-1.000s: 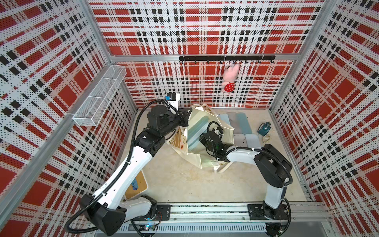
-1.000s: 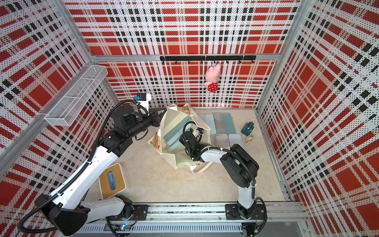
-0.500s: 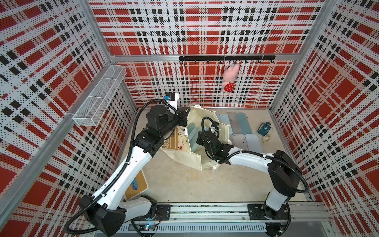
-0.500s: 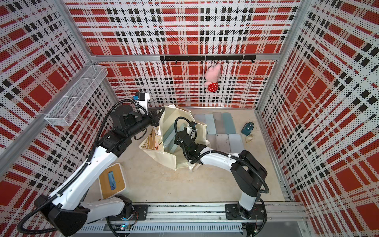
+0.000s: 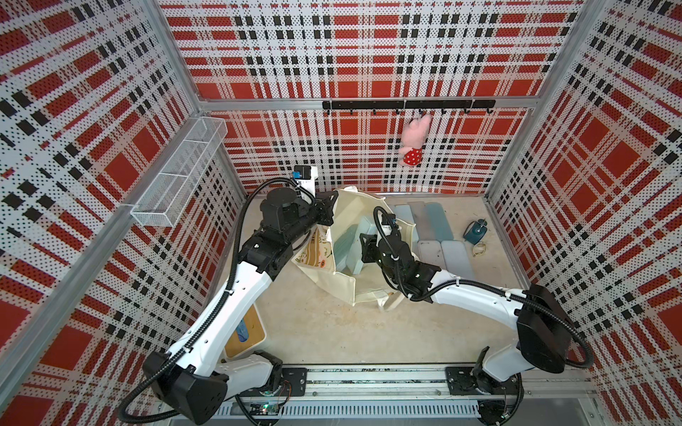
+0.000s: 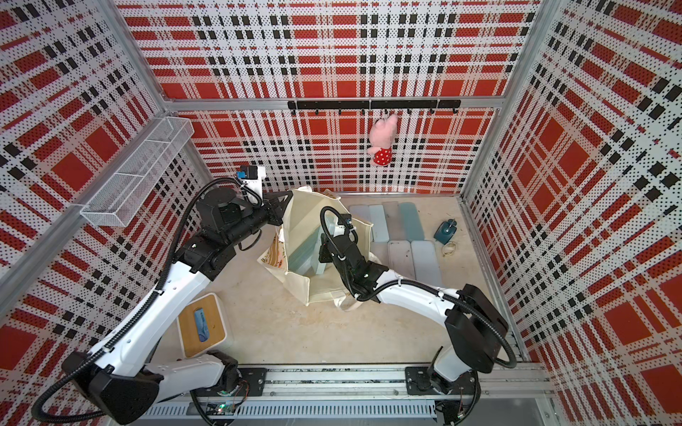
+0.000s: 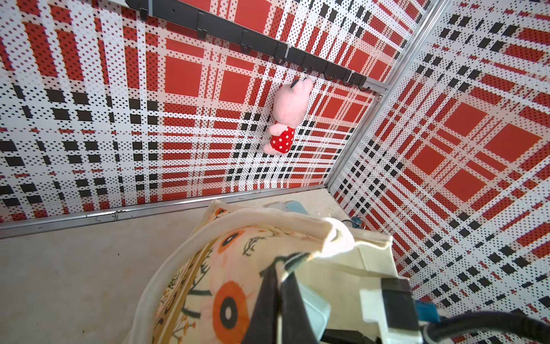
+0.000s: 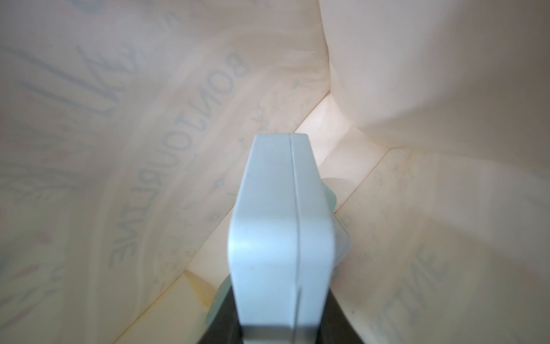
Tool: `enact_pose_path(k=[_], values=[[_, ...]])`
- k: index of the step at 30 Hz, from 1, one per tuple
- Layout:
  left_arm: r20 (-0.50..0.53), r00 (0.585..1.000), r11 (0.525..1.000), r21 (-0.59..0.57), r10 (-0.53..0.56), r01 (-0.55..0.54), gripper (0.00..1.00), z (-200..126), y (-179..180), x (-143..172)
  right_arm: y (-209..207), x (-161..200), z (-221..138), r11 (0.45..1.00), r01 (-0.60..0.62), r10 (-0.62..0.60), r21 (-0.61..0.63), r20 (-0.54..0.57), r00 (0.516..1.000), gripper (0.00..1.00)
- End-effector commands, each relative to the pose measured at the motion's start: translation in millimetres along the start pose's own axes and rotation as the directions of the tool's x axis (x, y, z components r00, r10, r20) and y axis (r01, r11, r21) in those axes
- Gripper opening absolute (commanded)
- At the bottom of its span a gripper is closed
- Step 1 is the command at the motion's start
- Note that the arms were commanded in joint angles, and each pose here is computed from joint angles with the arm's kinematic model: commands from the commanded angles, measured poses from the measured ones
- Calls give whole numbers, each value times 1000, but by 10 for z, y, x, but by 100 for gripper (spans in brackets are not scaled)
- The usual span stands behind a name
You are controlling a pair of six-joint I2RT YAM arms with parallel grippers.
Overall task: Take out the pencil case from the canvas bag
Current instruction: Pick up the pencil case from the canvas bag, then place the pencil case at the center of the board.
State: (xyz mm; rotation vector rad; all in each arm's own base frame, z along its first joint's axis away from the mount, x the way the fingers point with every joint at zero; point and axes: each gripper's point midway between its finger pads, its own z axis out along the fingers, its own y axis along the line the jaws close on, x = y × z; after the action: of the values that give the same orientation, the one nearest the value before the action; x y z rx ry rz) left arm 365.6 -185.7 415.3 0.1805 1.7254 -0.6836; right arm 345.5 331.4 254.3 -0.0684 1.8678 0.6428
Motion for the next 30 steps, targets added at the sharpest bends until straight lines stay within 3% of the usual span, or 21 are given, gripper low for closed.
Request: enact_pose_path(k=[1, 15, 23, 30], values=[[130, 991, 999, 42, 22, -27, 0, -92, -77, -374, 244, -330, -215, 991, 69, -58, -116, 95, 994, 27], [119, 993, 1000, -4, 19, -19, 0, -43, 176, -348, 418, -783, -669, 959, 135, -95, -248, 168, 981, 27], [133, 991, 995, -95, 22, -9, 0, -97, 530, -455, 476, -1057, -916, 932, 171, -113, -321, 191, 975, 26], [139, 990, 978, -209, 32, -2, 0, -173, 896, -595, 300, -1123, -1052, 933, 183, -130, -309, 185, 974, 24]])
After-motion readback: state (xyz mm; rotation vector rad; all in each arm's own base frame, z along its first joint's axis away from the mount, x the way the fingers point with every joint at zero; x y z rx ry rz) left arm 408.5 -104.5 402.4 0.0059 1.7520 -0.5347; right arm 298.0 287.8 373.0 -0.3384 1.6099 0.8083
